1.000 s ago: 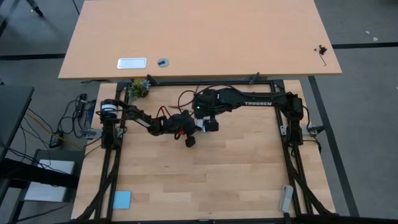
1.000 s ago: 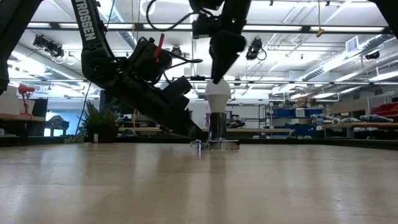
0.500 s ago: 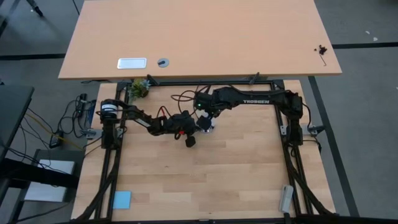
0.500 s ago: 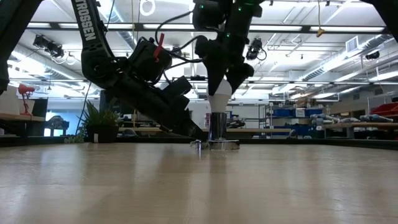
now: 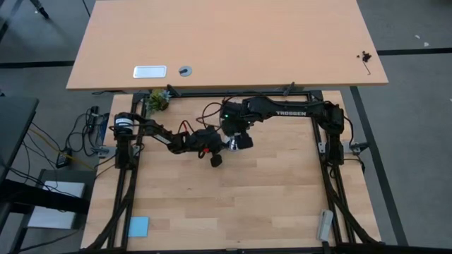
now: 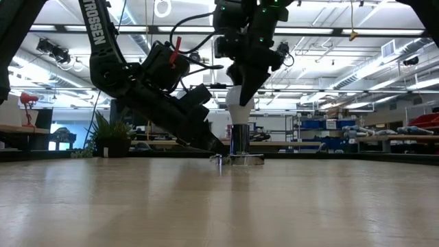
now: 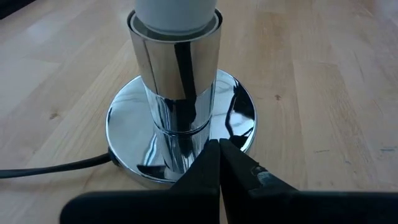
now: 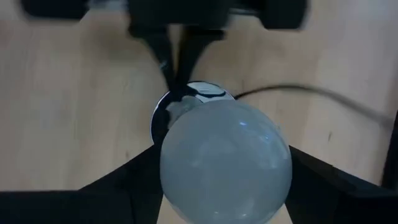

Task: Screw lightbulb
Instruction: Remove the white lightbulb from the silver lamp

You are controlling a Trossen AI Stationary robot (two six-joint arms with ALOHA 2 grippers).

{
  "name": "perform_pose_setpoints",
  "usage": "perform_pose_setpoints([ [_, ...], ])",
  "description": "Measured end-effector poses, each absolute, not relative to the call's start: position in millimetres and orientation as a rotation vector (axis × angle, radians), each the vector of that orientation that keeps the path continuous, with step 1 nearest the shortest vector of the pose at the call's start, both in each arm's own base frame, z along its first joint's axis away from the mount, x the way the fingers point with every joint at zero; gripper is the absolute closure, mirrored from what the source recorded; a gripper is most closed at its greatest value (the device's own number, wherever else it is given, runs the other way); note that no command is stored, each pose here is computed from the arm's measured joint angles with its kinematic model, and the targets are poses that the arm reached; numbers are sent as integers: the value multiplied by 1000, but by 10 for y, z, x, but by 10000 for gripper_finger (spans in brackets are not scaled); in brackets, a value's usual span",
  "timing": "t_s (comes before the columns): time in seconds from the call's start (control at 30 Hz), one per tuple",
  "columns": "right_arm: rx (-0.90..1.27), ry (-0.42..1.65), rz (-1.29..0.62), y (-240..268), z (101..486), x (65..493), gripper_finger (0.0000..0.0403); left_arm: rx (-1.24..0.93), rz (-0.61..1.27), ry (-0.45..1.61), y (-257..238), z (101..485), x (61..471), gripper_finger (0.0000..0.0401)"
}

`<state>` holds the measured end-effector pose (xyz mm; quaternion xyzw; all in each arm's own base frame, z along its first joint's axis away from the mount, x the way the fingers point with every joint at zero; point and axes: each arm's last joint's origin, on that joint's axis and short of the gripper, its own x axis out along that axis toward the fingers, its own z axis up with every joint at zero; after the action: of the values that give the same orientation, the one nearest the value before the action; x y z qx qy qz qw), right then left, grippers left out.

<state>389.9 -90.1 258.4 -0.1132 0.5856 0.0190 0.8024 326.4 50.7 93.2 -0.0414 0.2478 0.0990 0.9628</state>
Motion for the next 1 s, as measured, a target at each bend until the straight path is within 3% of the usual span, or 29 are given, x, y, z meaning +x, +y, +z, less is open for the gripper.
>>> perform_pose_setpoints([
  [0.13, -358, 1251, 136, -886, 2585, 3901, 124, -85, 195, 503, 506, 931, 3263, 398],
  [0.37, -336, 1255, 115, -852, 2645, 3908, 126, -84, 194, 502, 508, 932, 3264, 398],
  [0.77, 49, 1250, -212, -796, 2639, 3913, 34, -87, 187, 502, 505, 932, 3264, 398],
  [1.0, 245, 1213, -338, -731, 2663, 3933, 15, -87, 186, 502, 504, 932, 3264, 398],
])
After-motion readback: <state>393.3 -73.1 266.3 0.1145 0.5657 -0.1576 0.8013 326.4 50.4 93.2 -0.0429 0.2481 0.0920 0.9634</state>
